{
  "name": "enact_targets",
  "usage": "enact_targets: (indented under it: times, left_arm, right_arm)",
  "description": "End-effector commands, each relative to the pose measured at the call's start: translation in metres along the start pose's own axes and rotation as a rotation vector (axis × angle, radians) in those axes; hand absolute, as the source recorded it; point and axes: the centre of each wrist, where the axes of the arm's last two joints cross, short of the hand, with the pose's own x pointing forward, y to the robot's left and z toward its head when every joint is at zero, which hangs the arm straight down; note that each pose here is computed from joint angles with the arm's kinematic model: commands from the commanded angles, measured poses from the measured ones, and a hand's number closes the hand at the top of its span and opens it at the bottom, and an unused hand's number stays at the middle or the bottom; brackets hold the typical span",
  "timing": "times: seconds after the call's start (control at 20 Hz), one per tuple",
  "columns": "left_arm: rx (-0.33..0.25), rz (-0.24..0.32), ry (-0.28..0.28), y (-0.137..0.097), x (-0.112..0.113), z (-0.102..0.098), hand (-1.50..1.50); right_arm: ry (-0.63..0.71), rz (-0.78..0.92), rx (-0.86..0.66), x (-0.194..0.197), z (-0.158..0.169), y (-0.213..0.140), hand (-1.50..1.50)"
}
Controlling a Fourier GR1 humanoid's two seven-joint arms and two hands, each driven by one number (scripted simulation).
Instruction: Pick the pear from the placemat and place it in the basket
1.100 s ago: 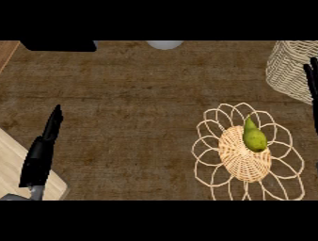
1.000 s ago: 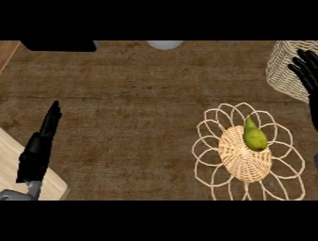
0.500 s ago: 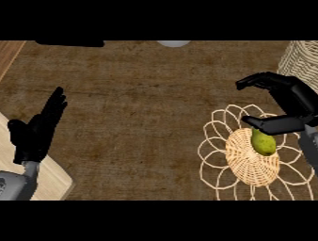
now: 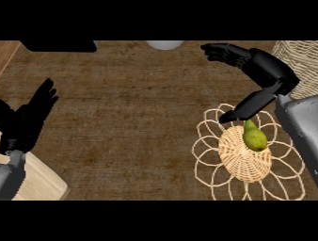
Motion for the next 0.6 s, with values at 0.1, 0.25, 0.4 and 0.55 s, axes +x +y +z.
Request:
enact_targets:
  times: [0.1,0.25,0.4,0.55]
  left_arm:
    - [0.003,0.001,-0.004,-0.008,-0.007,0.000,0.00]
    - [-0.028,0.000,0.006,-0.007,-0.012,-0.004,0.00]
    - [-0.022,0.001,-0.010,-0.005,0.002,-0.006,0.00]
    - [-0.014,0.006,-0.003,-0.003,-0.007,-0.007,0.00]
  right_arm:
    - [0.301,0.330,0.066,0.064,-0.017,-0.049,-1.50]
    - [0.457,0.599,0.040,0.100,-0.006,-0.080,-1.50]
    - [0.572,0.601,0.018,0.117,-0.018,-0.102,-1.50]
    - [0.618,0.582,0.129,0.137,-0.025,-0.119,-1.50]
